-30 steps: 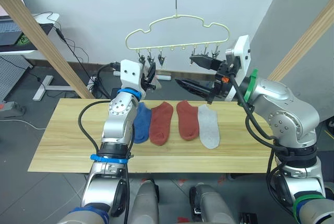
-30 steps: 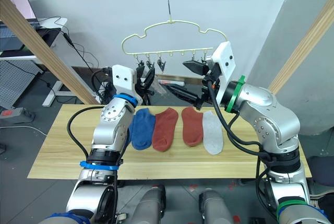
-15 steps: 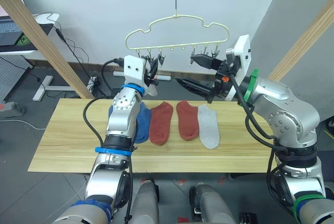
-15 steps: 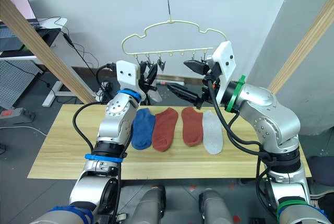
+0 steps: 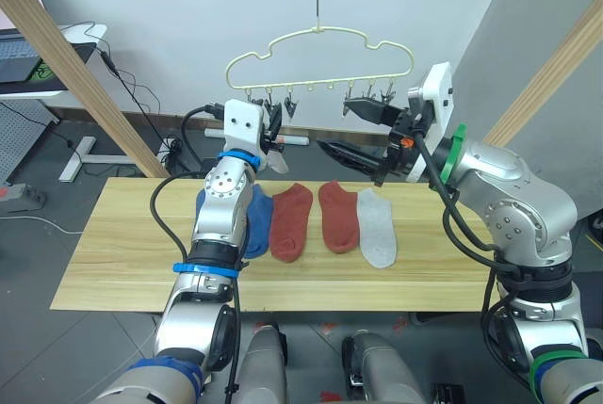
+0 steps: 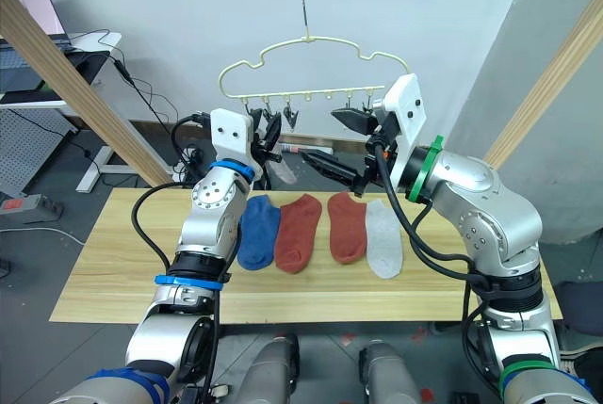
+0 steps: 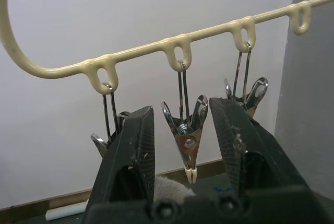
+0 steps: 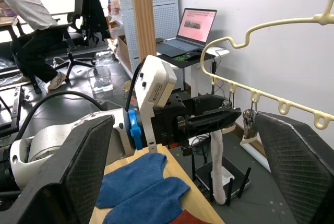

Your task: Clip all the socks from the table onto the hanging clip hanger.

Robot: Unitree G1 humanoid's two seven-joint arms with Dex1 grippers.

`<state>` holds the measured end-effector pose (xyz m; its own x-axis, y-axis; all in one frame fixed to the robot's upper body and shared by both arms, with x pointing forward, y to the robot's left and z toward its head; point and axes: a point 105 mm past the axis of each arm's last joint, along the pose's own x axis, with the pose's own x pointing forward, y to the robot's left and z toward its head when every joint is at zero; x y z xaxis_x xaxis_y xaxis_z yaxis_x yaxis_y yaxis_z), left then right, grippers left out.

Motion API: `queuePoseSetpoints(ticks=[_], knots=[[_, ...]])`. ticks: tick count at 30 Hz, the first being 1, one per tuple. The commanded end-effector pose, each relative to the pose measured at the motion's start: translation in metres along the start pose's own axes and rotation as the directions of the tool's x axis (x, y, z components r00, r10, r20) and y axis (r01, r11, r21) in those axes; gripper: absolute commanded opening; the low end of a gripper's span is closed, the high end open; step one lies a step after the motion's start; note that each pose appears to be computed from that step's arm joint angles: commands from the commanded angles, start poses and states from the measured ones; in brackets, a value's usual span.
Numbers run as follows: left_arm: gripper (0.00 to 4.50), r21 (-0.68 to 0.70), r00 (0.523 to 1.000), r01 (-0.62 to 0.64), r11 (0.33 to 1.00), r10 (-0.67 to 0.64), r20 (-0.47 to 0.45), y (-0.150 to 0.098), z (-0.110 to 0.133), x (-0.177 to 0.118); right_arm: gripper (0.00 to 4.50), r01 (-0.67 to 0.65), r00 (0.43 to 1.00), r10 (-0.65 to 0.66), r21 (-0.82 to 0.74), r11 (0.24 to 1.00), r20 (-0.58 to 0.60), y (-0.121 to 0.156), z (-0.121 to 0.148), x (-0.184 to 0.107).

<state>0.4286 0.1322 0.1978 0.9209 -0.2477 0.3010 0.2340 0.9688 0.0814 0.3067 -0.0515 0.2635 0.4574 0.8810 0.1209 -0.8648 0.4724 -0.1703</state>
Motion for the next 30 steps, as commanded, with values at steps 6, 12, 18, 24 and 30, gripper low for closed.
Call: queuePoseSetpoints(ticks=[6, 12, 18, 24, 30], knots=[[1.86, 0.021, 0.998, 0.005, 1.000, -0.006, 0.070, 0.000, 0.020, 0.006, 4.50, 0.001, 0.998, 0.002, -0.047, 0.999, 0.066, 0.003, 0.018, -0.003], [1.08, 0.016, 0.996, 0.024, 1.000, -0.025, 0.088, -0.002, 0.024, 0.008, 4.50, 0.007, 0.998, -0.004, -0.040, 0.999, 0.068, 0.002, 0.017, -0.003], [0.01, 0.021, 0.995, 0.031, 0.999, -0.032, 0.095, -0.002, 0.026, 0.008, 4.50, 0.012, 0.998, -0.010, -0.033, 0.999, 0.059, 0.002, 0.014, -0.004], [0.01, 0.024, 0.997, 0.033, 0.999, -0.035, 0.072, 0.002, 0.023, 0.006, 4.50, 0.043, 0.999, -0.043, -0.020, 0.999, -0.024, -0.003, -0.007, -0.008], [0.01, -0.071, 0.993, 0.115, 0.991, -0.118, -0.033, 0.001, 0.018, 0.003, 4.50, 0.203, 0.879, -0.218, -0.083, 0.976, -0.425, -0.038, -0.124, -0.034]])
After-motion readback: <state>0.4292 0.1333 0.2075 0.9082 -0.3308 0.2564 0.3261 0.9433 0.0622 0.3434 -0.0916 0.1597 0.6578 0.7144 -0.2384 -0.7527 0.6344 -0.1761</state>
